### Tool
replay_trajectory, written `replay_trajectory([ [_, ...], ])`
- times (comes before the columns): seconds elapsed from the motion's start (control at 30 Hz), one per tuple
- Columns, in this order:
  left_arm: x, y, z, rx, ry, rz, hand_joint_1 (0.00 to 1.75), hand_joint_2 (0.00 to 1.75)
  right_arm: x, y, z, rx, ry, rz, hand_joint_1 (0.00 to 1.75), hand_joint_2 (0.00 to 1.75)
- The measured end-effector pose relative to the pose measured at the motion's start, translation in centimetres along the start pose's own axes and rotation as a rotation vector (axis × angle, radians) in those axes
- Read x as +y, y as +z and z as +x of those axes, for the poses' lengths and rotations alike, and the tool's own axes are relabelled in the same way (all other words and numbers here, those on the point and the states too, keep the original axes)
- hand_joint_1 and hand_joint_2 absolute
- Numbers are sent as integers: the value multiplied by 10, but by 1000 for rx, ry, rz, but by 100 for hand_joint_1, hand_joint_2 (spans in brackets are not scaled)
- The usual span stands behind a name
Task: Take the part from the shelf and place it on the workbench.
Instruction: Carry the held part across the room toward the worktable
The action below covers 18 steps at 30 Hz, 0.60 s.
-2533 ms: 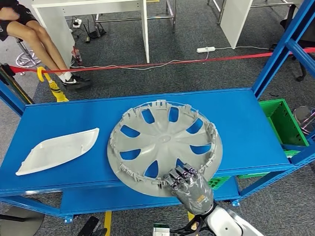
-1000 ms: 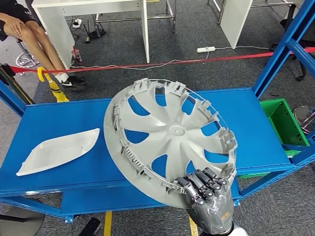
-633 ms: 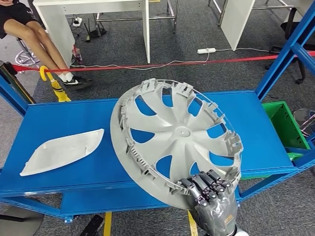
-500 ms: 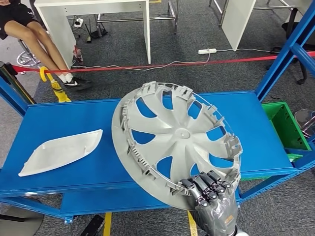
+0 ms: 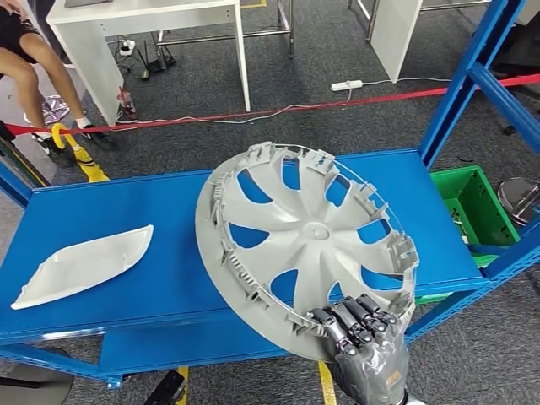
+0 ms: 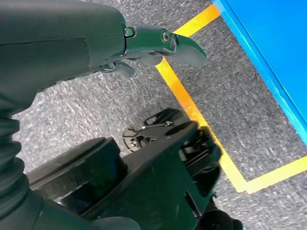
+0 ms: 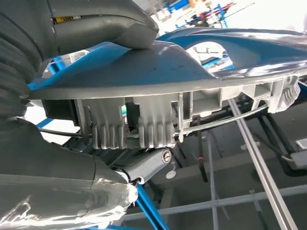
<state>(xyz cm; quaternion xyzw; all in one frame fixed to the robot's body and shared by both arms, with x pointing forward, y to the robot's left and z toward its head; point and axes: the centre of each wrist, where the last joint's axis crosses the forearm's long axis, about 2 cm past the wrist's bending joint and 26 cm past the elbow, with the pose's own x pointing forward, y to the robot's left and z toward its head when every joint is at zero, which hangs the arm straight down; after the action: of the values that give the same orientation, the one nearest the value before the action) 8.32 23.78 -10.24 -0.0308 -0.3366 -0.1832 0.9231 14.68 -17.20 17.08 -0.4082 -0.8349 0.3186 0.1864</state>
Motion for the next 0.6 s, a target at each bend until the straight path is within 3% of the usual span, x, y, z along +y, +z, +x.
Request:
replay_trajectory([
  [0.6, -3, -3, 6, 24, -86, -39, 0, 175, -7, 8, 2, 44, 21, 18, 175, 175],
])
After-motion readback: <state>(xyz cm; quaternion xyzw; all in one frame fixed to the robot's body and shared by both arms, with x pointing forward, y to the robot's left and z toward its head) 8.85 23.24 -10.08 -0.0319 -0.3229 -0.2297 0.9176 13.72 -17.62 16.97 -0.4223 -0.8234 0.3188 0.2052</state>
